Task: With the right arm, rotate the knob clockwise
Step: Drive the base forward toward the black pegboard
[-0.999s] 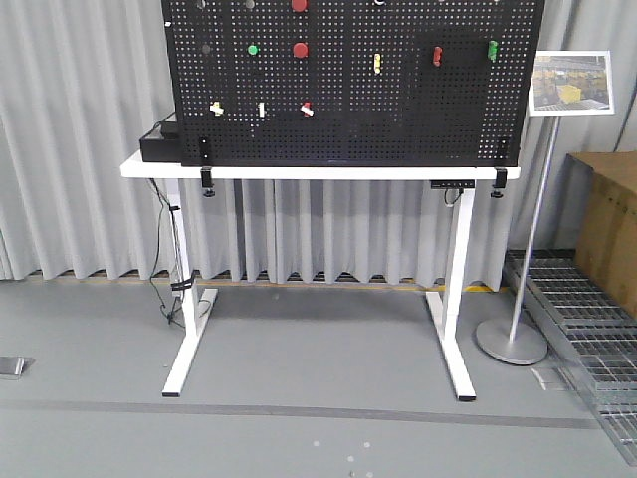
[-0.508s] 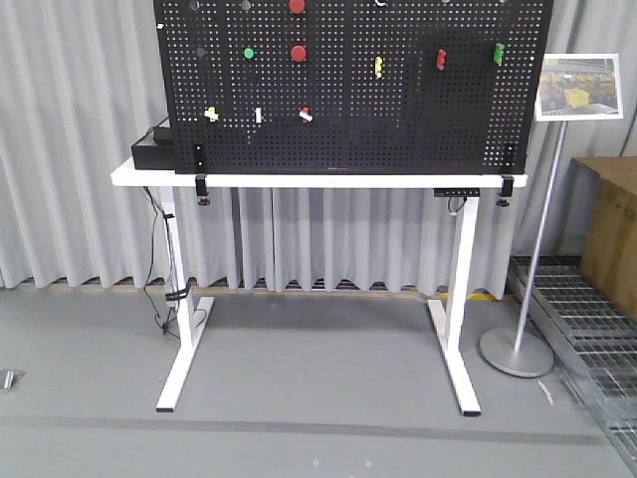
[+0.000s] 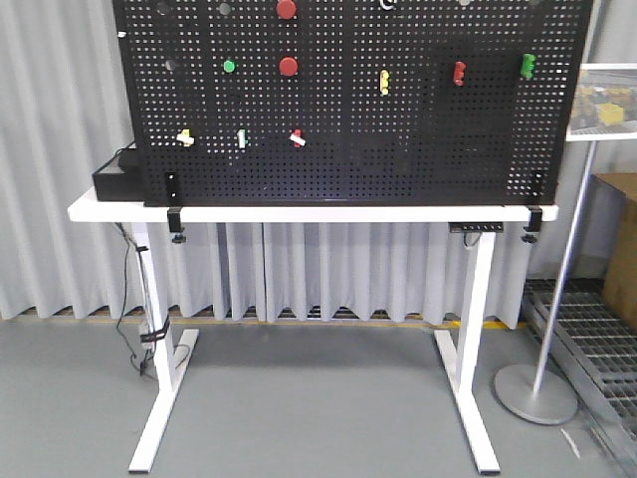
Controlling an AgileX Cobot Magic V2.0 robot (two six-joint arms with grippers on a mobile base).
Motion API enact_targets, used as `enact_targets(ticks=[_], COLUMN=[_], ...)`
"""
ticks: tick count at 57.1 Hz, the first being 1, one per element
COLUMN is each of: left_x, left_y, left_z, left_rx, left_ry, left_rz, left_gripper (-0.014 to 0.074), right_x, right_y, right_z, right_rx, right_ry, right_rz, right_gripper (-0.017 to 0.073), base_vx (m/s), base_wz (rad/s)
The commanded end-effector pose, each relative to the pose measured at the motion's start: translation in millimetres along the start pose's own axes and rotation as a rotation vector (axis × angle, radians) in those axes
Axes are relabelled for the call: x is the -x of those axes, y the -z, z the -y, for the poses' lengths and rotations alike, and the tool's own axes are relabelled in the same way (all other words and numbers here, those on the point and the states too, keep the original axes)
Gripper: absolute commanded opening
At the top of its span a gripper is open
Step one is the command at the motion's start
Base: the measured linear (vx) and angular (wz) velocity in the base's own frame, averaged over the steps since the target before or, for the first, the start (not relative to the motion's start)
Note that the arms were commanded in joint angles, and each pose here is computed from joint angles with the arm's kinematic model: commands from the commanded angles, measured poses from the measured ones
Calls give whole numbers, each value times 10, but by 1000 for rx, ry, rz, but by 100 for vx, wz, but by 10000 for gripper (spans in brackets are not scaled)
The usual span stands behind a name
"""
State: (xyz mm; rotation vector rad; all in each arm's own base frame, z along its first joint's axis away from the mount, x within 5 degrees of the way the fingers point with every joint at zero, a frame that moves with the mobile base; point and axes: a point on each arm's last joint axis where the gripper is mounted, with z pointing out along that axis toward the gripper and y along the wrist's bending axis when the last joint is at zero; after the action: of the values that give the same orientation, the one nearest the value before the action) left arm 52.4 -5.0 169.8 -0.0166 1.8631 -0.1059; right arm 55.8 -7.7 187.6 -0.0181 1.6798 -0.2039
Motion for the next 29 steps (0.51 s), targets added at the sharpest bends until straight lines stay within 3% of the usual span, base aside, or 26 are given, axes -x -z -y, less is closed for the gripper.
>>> enact_targets(ticks=[1,29], left_x=[44,44], left_y=[-2,-2], left_z=[-4,-4], left_rx=[2,2], left_ry=[11,11], left_rz=[79,79], left_gripper=[-6,-6], right_x=[61,59], right_y=[7,6], right_z=[3,3], right_rx=[-9,-9], right_ry=[13,13], right_rz=[86,84], right_gripper=[-4,-4], base_vx=[46,44], base_wz=[-1,-2])
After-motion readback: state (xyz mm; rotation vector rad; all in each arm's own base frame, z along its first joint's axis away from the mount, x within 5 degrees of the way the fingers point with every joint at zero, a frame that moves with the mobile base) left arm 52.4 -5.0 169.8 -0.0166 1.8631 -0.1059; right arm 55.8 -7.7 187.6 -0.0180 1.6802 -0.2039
